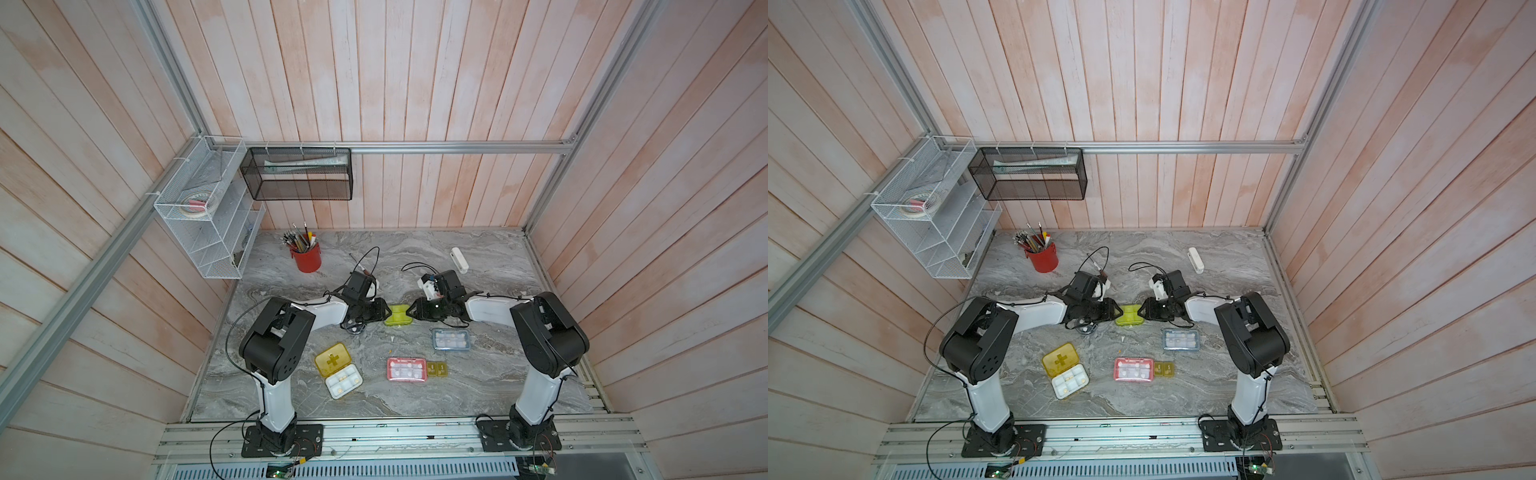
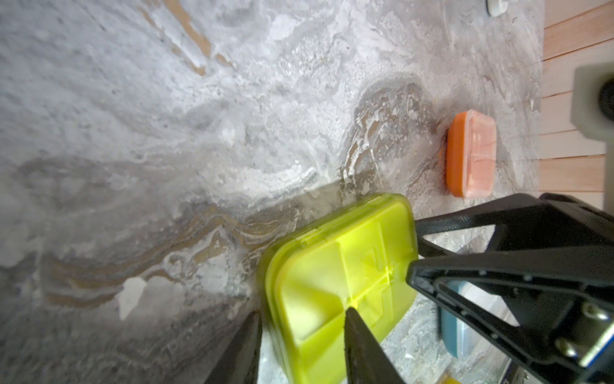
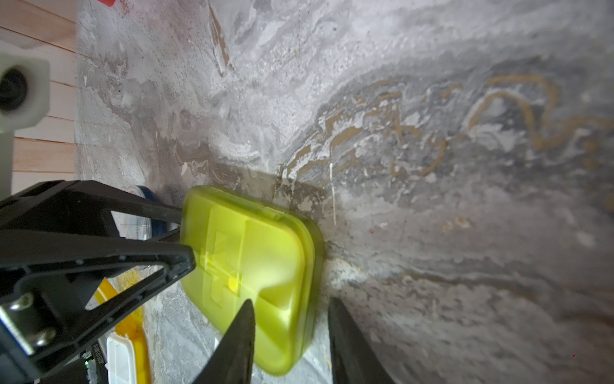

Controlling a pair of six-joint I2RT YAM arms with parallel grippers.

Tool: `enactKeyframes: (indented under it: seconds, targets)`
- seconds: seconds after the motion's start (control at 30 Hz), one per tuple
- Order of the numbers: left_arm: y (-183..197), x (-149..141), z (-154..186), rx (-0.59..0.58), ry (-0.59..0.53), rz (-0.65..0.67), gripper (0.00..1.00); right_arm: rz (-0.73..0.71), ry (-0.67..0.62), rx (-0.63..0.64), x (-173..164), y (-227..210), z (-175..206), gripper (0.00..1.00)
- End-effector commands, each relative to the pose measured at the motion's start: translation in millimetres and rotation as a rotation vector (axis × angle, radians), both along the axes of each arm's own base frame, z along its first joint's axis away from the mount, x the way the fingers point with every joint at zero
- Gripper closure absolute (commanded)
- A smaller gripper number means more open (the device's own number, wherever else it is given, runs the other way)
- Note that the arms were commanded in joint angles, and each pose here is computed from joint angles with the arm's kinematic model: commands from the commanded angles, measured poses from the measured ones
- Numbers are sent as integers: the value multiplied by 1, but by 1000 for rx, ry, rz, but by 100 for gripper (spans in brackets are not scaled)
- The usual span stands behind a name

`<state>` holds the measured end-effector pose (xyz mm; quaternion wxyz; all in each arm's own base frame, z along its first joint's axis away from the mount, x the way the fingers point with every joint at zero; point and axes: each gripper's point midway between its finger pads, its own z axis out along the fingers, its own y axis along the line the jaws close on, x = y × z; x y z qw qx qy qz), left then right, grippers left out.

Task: Close pillboxes
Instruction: Close the lid on the pillbox.

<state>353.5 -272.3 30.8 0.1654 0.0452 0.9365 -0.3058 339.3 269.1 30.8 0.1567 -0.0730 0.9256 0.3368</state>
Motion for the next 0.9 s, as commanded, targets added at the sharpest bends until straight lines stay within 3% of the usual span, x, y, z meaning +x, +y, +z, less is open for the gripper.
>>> enactKeyframes:
  seconds: [0.0,0.63,0.87]
  targets:
    - [31,-30,-56,169,148,20,57,-11,107,-139,-23,-20,-41,63]
    - [31,-30,-55,169,152,24,56,-17,99,-155,-25,-23,-42,67]
    - [31,-29,-53,167,147,25,56,-21,91,-155,-25,-24,-38,64]
